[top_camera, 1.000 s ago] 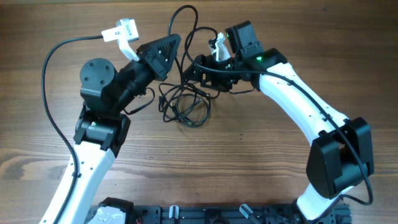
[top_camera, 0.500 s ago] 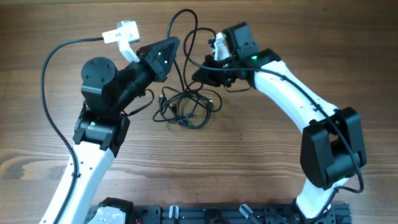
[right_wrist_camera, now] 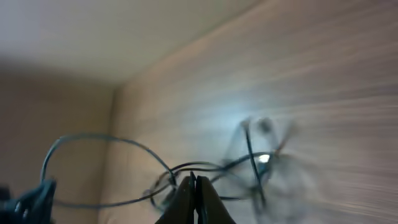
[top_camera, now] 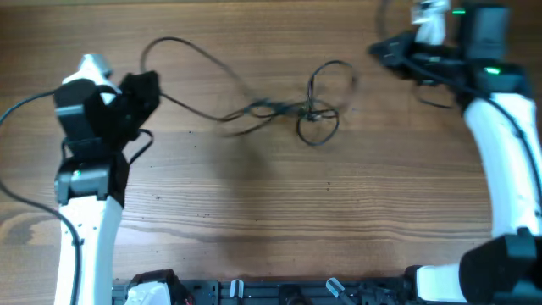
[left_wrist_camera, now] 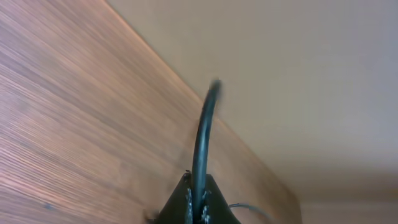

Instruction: Untangle cables

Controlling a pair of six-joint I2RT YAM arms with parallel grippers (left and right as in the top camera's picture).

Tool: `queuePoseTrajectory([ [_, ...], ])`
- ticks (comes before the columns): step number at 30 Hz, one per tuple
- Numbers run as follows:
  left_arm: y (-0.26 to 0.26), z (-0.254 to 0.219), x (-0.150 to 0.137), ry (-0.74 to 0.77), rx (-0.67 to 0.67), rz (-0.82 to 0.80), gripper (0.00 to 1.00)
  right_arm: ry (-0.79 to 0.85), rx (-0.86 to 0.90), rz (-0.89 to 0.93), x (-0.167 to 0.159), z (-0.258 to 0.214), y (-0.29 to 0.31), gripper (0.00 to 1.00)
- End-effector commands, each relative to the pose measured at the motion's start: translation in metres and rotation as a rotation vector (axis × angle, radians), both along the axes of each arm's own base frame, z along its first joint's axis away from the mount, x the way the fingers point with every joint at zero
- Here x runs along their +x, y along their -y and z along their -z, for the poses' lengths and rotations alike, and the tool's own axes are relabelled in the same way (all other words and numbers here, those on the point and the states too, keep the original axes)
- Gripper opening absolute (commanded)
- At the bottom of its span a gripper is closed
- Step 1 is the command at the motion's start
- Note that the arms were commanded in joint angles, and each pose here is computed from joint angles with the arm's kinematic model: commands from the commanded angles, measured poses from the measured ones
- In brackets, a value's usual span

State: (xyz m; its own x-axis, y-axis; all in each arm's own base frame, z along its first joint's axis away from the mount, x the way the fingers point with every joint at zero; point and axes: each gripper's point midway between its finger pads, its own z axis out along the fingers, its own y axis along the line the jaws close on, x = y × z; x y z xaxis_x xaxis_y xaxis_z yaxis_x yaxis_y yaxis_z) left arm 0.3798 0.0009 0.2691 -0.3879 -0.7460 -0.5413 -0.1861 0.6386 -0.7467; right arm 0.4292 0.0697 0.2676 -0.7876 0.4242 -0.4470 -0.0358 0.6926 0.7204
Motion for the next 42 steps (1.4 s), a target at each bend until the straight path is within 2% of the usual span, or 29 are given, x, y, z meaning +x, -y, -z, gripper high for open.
queuePoseTrajectory([
  [1, -0.019, -0.036, -0.013, 0.103, 0.046, -0.056, 0.04, 0.002, -0.056, 0.103, -0.002, -0.004, 0.035, 0.04],
  [3, -0.014, -0.044, -0.019, 0.126, 0.043, -0.037, 0.04, -0.008, -0.052, 0.111, -0.003, -0.003, 0.039, 0.04],
  [6, 0.009, -0.052, -0.024, 0.156, 0.002, 0.087, 0.04, -0.001, -0.045, 0.054, -0.007, -0.004, 0.022, 0.05],
  [8, 0.02, -0.059, -0.025, 0.186, -0.015, 0.154, 0.04, 0.026, -0.029, -0.032, -0.01, -0.008, 0.0, 0.17],
  [10, 0.033, -0.076, -0.027, 0.258, -0.026, 0.234, 0.04, 0.046, -0.021, -0.104, -0.015, -0.011, -0.019, 0.43],
  [11, 0.039, -0.087, -0.028, 0.3, -0.035, 0.274, 0.04, 0.058, -0.023, -0.141, -0.018, -0.012, -0.028, 0.48],
  [14, 0.055, -0.128, -0.036, 0.439, -0.116, 0.37, 0.04, 0.07, -0.023, -0.237, -0.028, -0.012, -0.062, 0.56],
  [18, 0.058, -0.165, -0.044, 0.543, -0.22, 0.386, 0.04, 0.066, -0.006, -0.338, -0.044, -0.014, -0.106, 0.64],
  [24, 0.058, -0.175, -0.046, 0.55, -0.304, 0.382, 0.04, 0.029, 0.079, -0.408, -0.063, -0.024, -0.165, 0.72],
  [28, 0.064, -0.174, -0.047, 0.544, -0.313, 0.397, 0.04, -0.013, 0.125, -0.408, -0.064, -0.021, -0.194, 0.79],
  [32, 0.075, -0.17, -0.045, 0.524, -0.325, 0.428, 0.04, -0.096, 0.209, -0.484, -0.069, -0.003, -0.234, 0.8],
  [37, 0.084, -0.146, -0.032, 0.424, -0.365, 0.436, 0.04, -0.191, 0.334, -0.654, -0.09, 0.014, -0.286, 0.81],
  [42, 0.094, -0.126, -0.019, 0.356, -0.391, 0.453, 0.04, -0.294, 0.394, -0.745, -0.107, 0.034, -0.315, 0.81],
])
